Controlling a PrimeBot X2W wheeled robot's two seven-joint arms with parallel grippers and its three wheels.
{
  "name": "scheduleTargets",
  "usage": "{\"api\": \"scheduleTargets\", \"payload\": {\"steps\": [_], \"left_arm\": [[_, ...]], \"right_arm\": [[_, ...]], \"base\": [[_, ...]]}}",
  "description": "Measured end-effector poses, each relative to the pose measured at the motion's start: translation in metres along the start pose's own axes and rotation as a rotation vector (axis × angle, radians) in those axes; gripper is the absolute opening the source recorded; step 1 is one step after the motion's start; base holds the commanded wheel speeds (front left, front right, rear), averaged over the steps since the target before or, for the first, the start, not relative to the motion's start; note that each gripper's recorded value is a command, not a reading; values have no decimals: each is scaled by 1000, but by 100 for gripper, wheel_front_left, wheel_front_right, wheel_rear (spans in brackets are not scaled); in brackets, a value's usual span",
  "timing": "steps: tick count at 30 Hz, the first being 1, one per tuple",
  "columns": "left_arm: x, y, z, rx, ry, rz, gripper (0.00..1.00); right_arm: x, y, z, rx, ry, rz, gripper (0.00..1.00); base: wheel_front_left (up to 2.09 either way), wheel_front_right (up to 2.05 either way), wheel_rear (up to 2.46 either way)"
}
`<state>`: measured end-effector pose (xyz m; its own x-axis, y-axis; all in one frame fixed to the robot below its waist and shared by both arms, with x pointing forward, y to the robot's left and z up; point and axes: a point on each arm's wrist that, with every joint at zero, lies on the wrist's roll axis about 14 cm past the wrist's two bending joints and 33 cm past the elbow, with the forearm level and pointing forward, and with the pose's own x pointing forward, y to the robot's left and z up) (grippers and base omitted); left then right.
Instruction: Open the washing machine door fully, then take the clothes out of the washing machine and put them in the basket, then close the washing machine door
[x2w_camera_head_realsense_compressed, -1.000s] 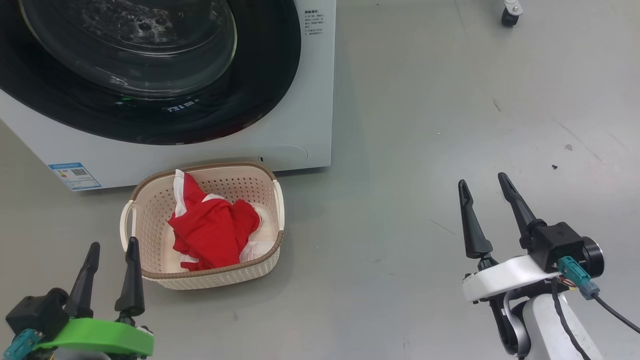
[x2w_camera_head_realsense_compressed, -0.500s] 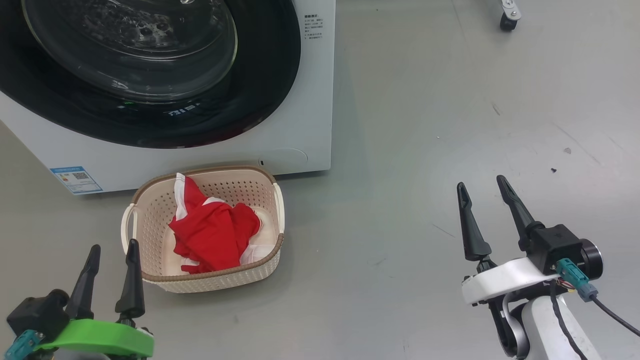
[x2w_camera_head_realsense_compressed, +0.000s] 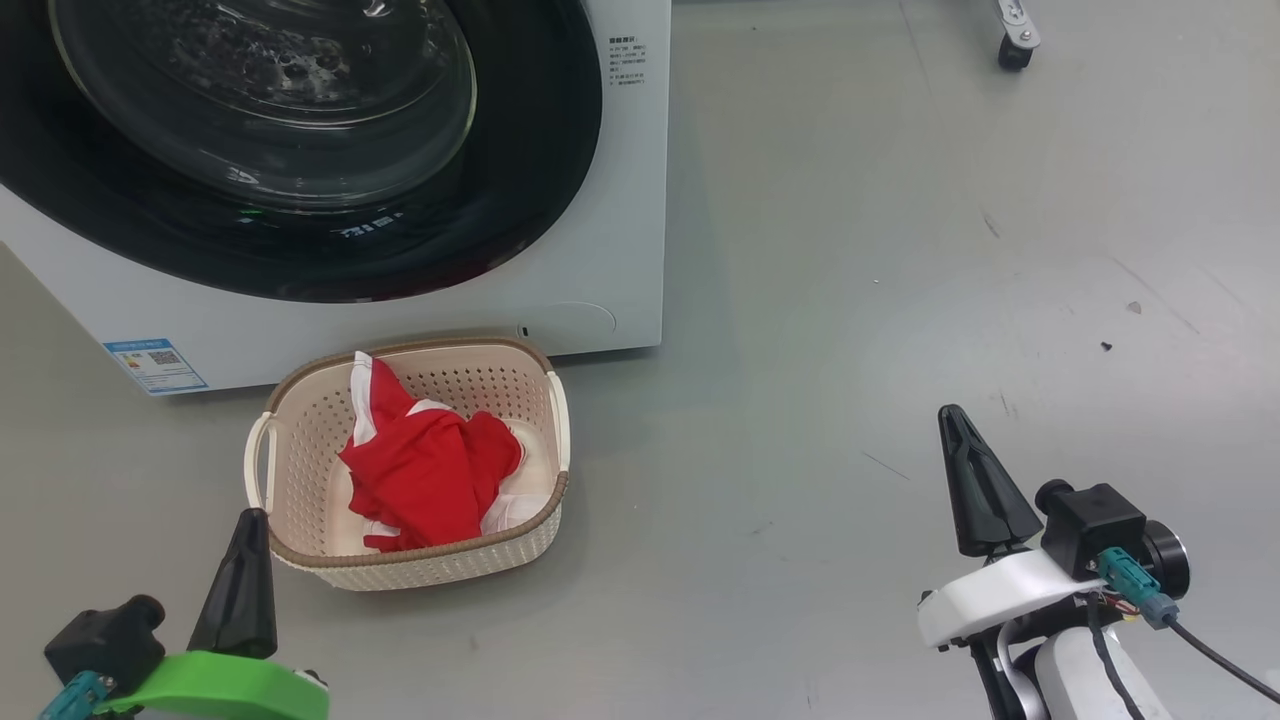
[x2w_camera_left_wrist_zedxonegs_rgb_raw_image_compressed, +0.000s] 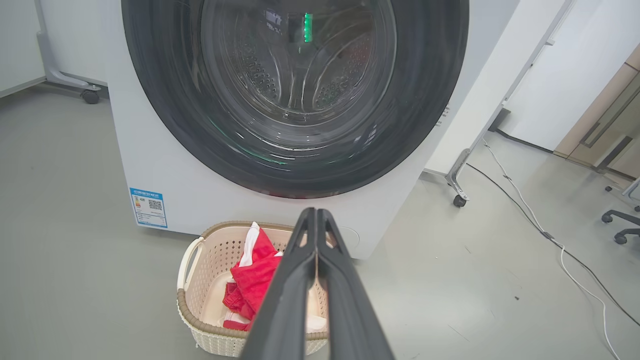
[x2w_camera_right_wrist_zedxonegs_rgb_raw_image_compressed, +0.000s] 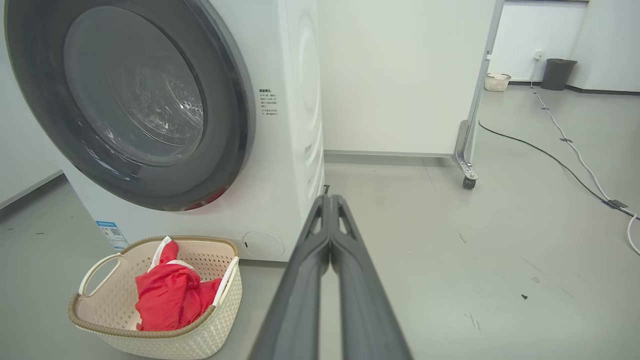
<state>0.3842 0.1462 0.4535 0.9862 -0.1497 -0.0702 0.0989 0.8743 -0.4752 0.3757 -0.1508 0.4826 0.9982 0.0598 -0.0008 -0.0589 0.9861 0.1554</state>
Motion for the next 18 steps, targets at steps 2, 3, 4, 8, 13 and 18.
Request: {"api": "scheduleTargets", "payload": {"steps": [2, 3, 4, 8, 13, 18], "left_arm": [[0, 0, 0, -7, 2, 2, 0], [-1, 1, -1, -16, 4, 5, 0], [-1, 1, -1, -26, 4, 9, 0], [-3, 3, -1, -57, 6, 19, 0], [-4, 6, 2, -110, -1, 36, 0], [-5, 9, 3, -160, 2, 52, 0]], "right_arm": [[0, 0, 0, 3, -1, 0, 0], [0, 0, 1, 9, -2, -1, 0], [0, 0, 1, 15, -4, -1, 0], [-1, 1, 3, 57, -10, -5, 0], [-5, 1, 1, 118, -5, -11, 0], [-4, -1, 4, 204, -8, -24, 0]], "base": [[0, 0, 0], [0, 0, 0], [0, 0, 0], [0, 0, 0], [0, 0, 0], [0, 0, 0]]}}
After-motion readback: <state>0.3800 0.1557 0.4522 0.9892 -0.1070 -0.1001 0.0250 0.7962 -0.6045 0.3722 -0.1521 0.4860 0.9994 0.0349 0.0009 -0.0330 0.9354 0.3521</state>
